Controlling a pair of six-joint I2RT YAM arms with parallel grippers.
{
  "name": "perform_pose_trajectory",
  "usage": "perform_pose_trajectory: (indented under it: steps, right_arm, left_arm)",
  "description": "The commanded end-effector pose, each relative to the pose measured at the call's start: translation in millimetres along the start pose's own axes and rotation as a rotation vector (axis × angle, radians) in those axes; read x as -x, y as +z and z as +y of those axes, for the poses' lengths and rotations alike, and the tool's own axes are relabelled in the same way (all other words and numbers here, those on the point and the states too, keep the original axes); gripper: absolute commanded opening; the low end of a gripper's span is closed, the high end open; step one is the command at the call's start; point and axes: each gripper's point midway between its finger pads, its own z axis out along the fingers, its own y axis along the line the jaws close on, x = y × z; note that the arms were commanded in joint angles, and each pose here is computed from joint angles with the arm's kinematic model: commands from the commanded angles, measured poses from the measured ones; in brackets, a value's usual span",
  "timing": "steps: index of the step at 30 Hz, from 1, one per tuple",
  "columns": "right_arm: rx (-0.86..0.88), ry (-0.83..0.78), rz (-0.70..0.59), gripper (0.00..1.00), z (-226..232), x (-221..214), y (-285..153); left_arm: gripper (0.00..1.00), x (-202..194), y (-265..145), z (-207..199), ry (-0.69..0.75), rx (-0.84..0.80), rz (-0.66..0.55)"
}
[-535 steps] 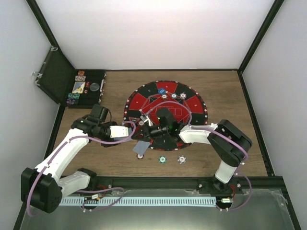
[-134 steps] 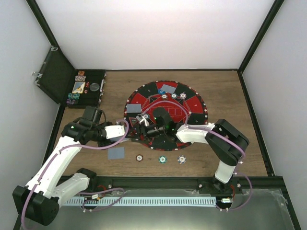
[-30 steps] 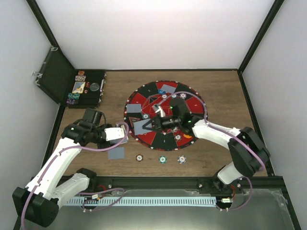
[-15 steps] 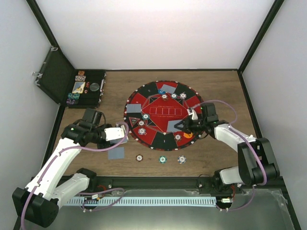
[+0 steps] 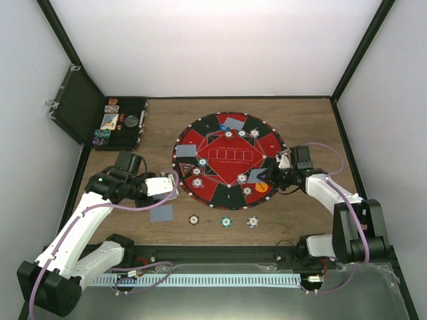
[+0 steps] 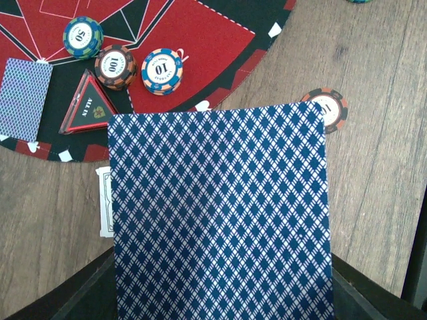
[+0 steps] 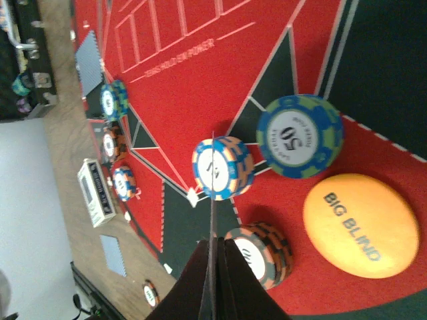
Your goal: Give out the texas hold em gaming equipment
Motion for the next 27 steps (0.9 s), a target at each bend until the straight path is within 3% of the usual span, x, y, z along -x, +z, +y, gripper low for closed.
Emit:
perform_pose_trajectory:
  steps: [1, 3, 6, 16, 21, 24, 27]
  right_arm:
    - [-0.105, 0.026, -0.007, 0.02, -23.8, 1.9, 1.9]
    - [-0.140, 0.035, -0.015, 0.08, -30.3, 2.5, 1.2]
    - [-0.217, 0.043, -0.051, 0.27, -38.5, 8.7, -6.0]
    - [-0.444, 0.061, -0.271, 0.71, -44.4, 45.1, -54.1]
    - [-0.286, -0.016, -0.249, 0.80, 7.6, 40.7, -46.2]
    - [-0.136, -0.097, -0.126, 0.87, 56.2, 10.8, -16.8]
    - [0.149, -0.192, 0.039, 0.89, 121.2, -32.2, 11.2]
  left_arm:
    - [0.05, 4.6, 1.0, -1.7, 0.006, -0.009, -0.030]
    - [0.05, 5.0, 0.8, -1.4, 0.003, -0.009, -0.030]
    - [0.05, 4.9, 0.8, -1.7, 0.002, -0.009, -0.030]
    - [0.05, 6.4, -0.6, -2.7, 0.002, -0.011, -0.040]
    - [0.04, 8.5, -1.1, -3.6, 0.001, -0.016, -0.050]
    - [0.04, 9.6, -0.6, -3.4, -0.004, -0.019, -0.055]
    - [0.04, 10.4, -0.1, -2.6, -0.009, -0.018, -0.059]
